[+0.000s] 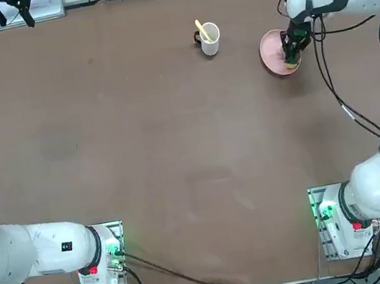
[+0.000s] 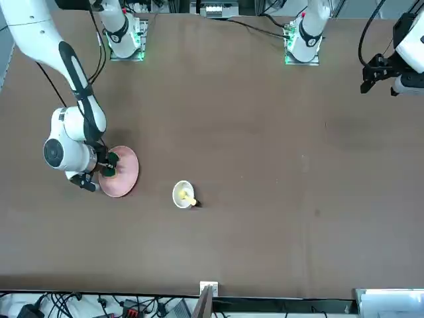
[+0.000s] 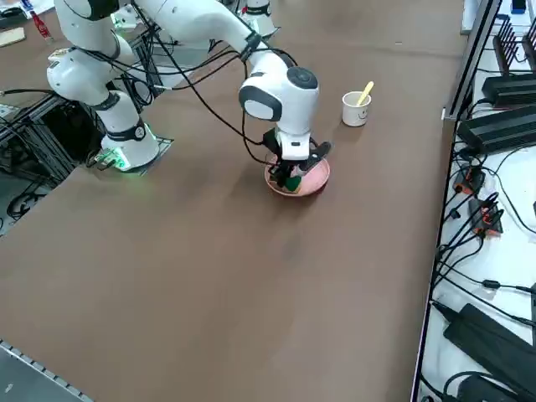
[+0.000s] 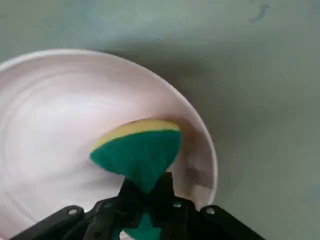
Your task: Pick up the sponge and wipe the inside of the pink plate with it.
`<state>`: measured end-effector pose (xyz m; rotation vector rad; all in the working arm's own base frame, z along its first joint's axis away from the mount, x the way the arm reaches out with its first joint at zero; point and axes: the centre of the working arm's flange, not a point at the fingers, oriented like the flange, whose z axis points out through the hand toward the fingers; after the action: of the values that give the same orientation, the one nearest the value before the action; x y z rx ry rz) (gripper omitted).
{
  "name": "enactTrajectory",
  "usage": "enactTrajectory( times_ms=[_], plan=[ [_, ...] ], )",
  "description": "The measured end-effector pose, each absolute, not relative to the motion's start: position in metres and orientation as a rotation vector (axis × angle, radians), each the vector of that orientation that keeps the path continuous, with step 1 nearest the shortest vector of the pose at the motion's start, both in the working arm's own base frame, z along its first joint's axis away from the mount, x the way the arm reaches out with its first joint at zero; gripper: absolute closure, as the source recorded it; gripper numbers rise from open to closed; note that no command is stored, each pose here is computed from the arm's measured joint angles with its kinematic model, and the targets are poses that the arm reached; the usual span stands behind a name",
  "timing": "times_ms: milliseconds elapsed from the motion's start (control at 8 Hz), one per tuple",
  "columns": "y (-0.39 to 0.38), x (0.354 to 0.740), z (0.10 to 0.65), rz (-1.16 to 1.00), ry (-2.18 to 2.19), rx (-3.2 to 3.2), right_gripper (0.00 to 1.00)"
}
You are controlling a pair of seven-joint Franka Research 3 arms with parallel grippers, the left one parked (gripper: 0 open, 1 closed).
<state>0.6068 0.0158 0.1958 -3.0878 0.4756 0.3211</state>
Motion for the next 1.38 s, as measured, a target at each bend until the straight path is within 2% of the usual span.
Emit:
enactTrajectory(
  times_ms=[750,1375],
  plan=[
    [0.045,0.636,0.196,0.26,0.56,-3.072,0.9],
    [0.083,0.641,0.197,0.245,0.665,-3.048,0.9]
  ],
)
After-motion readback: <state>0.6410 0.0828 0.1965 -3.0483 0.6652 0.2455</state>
